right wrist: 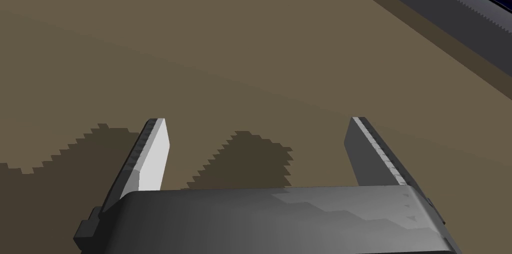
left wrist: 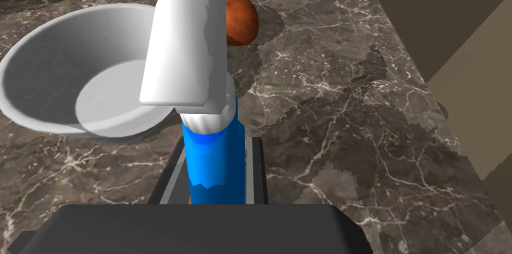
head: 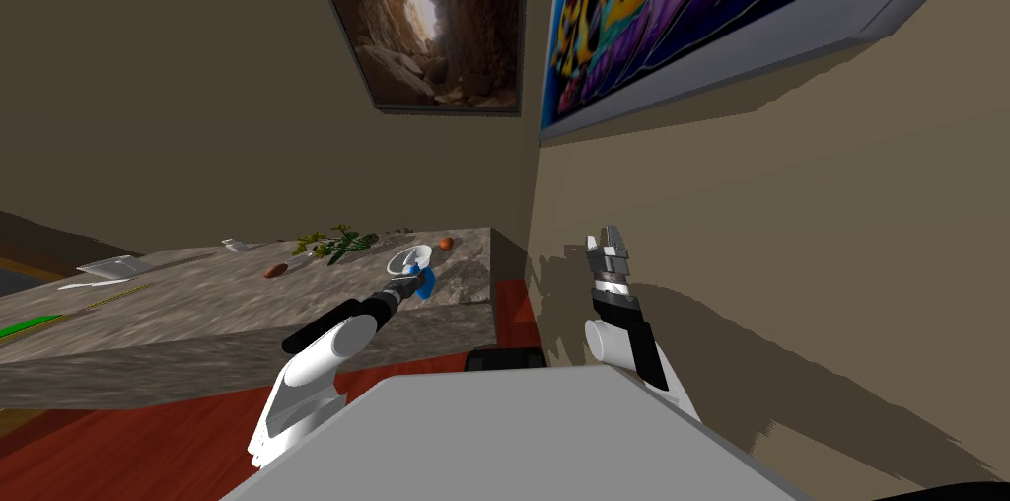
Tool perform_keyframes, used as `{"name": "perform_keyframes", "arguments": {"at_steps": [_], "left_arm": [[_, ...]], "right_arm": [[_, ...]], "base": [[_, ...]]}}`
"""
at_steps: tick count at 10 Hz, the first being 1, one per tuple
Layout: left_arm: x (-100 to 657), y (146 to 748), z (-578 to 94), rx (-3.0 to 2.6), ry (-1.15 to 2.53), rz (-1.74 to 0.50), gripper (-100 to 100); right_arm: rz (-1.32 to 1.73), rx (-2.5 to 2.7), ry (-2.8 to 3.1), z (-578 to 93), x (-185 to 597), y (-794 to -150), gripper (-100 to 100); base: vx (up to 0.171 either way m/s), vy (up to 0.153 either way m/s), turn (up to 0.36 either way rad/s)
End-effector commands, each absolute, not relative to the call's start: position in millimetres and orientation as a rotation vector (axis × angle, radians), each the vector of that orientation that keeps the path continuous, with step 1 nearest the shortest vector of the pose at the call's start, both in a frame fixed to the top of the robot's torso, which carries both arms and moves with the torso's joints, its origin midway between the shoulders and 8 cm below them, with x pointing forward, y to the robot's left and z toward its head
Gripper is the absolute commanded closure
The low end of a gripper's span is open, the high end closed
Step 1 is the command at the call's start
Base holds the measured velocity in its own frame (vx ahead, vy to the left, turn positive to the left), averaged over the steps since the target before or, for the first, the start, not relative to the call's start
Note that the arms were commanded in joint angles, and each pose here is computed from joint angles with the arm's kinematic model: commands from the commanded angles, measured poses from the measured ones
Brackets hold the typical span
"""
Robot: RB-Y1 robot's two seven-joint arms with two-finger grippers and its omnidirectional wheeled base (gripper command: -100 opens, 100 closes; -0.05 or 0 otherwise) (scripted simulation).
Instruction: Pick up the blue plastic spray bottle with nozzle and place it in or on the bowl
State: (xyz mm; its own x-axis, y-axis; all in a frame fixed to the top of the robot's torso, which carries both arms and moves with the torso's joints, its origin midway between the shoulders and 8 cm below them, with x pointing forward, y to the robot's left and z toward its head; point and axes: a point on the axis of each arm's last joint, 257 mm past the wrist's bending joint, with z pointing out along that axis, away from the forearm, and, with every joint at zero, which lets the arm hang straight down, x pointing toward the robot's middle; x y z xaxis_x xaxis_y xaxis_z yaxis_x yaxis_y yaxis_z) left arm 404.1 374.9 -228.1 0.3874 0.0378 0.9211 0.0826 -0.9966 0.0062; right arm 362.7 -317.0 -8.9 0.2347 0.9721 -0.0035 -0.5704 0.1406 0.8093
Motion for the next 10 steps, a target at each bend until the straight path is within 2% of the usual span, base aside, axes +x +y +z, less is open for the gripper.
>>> {"name": "perform_keyframes", "arguments": {"at_steps": [1,4,5,6,10], "left_arm": [[395,372,-226,-2.59,-0.1,-1.714,100],[390,369,-226,-2.595,-0.092,-1.715,100],[389,369,-226,-2.595,-0.09,-1.714,0],[391,375,-225,-2.593,-0.055,-1.697,100],[398,393,-223,-2.609,0.022,-1.636,100]], "right_arm": [[1.226,0.793,0.628,-9,363,-317,0],[1.226,0.793,0.628,-9,363,-317,0],[1.226,0.793,0.628,-9,363,-317,0],[1.226,0.793,0.628,-9,363,-317,0],[1.23,0.792,0.628,-8,363,-316,0]], "base": [[0.013,-0.004,0.089],[0.014,-0.007,0.054],[0.0,0.0,0.0],[-0.025,-0.011,-0.035],[-0.085,-0.017,-0.045]]}}
